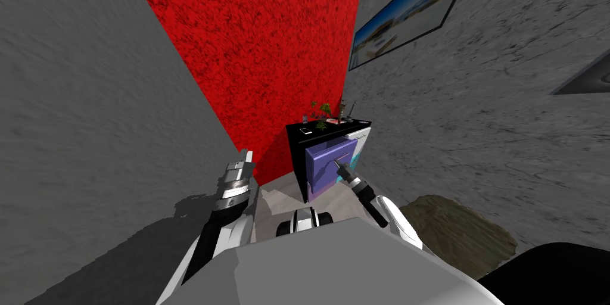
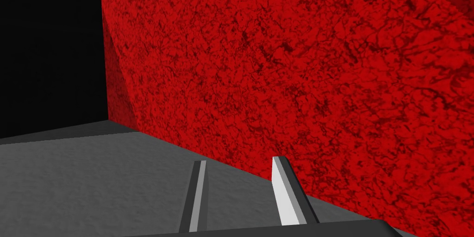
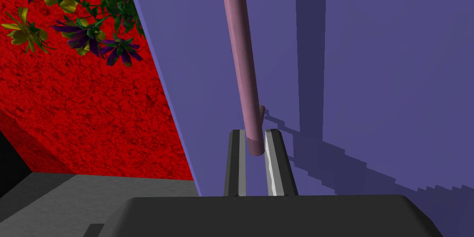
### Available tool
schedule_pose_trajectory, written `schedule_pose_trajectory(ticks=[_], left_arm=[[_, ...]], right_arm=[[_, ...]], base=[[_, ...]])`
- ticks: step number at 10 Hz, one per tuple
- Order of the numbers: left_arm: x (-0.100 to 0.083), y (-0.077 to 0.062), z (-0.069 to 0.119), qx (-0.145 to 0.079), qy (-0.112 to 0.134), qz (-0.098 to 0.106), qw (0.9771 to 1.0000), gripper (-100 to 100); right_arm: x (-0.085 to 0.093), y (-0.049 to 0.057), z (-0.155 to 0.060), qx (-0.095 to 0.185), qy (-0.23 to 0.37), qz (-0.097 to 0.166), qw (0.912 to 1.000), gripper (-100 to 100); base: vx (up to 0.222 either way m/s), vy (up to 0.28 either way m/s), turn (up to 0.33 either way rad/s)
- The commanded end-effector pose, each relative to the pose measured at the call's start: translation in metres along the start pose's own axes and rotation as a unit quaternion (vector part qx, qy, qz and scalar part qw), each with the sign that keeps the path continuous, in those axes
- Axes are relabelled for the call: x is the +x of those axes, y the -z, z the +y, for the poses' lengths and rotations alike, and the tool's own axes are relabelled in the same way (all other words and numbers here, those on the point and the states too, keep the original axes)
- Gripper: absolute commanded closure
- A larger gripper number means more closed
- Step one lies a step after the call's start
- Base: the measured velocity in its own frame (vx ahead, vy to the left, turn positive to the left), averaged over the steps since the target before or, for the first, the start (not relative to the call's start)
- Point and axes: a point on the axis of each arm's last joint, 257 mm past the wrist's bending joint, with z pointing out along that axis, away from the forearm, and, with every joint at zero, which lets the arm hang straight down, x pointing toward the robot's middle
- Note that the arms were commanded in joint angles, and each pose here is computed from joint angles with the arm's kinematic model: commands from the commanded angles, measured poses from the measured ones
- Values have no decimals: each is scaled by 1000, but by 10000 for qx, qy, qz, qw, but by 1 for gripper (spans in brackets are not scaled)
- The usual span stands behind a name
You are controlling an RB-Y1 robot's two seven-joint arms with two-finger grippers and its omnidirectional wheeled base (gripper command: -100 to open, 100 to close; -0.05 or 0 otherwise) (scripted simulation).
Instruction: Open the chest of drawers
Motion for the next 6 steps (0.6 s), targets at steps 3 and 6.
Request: schedule_pose_trajectory(ticks=[3, 6], left_arm=[[0, 0, 0, 0, 0, 0, 10000, 0], [0, 0, 0, -1, 0, 0, 10000, 0]], right_arm=[[-5, 1, -8, 57, -1, -119, 9999, 100], [9, 2, -16, -30, -26, -46, 10000, -100]], base=[[-172, -63, -27], [-43, 6, 13]])
